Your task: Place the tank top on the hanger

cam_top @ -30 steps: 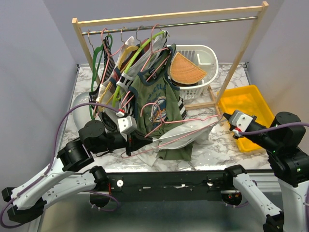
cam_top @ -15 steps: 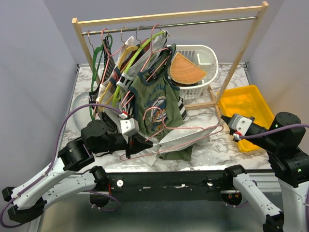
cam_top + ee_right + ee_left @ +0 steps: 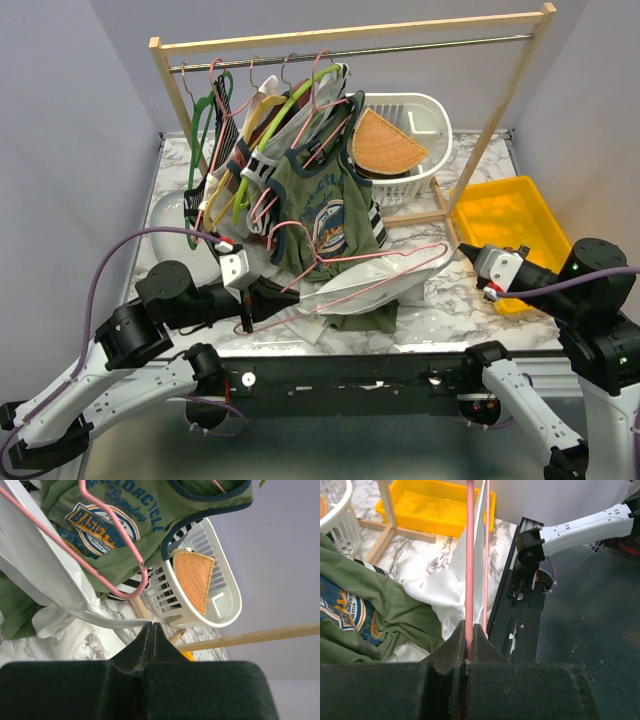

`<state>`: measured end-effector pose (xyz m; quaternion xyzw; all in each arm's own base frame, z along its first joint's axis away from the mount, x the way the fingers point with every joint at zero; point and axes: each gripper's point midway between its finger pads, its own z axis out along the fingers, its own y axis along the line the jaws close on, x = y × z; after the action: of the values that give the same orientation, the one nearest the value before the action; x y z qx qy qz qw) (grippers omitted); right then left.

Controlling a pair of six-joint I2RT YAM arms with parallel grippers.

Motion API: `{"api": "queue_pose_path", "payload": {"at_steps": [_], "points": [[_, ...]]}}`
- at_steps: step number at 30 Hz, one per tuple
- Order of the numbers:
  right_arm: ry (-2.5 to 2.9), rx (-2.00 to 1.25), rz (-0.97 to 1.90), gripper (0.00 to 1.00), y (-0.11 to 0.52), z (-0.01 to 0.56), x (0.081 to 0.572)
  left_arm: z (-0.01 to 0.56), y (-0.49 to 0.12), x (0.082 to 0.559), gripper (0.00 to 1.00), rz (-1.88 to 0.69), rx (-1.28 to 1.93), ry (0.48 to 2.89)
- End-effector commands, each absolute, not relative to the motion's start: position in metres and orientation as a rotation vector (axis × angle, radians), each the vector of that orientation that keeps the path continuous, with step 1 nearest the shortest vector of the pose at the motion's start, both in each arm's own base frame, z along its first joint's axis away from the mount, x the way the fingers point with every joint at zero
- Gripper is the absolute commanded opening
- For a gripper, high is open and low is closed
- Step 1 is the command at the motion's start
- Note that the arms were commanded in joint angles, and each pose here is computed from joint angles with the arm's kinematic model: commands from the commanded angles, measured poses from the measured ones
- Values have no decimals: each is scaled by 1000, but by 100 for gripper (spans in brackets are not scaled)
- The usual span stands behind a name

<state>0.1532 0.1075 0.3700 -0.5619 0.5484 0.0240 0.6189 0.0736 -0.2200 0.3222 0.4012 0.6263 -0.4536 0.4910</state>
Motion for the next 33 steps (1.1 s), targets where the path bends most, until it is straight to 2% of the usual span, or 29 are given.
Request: {"api": "queue_pose_path", "payload": {"at_steps": [1, 10, 33], "points": [[1260, -1328, 64, 0, 108, 363, 145, 331, -208, 80, 0, -1049, 910, 1523], [1191, -1404, 157, 1, 122, 362, 130, 325, -224, 71, 0, -1128, 984, 1521], [951, -1578, 178, 0, 140, 382, 117, 327, -226, 46, 0, -1260, 1063, 1485]]}}
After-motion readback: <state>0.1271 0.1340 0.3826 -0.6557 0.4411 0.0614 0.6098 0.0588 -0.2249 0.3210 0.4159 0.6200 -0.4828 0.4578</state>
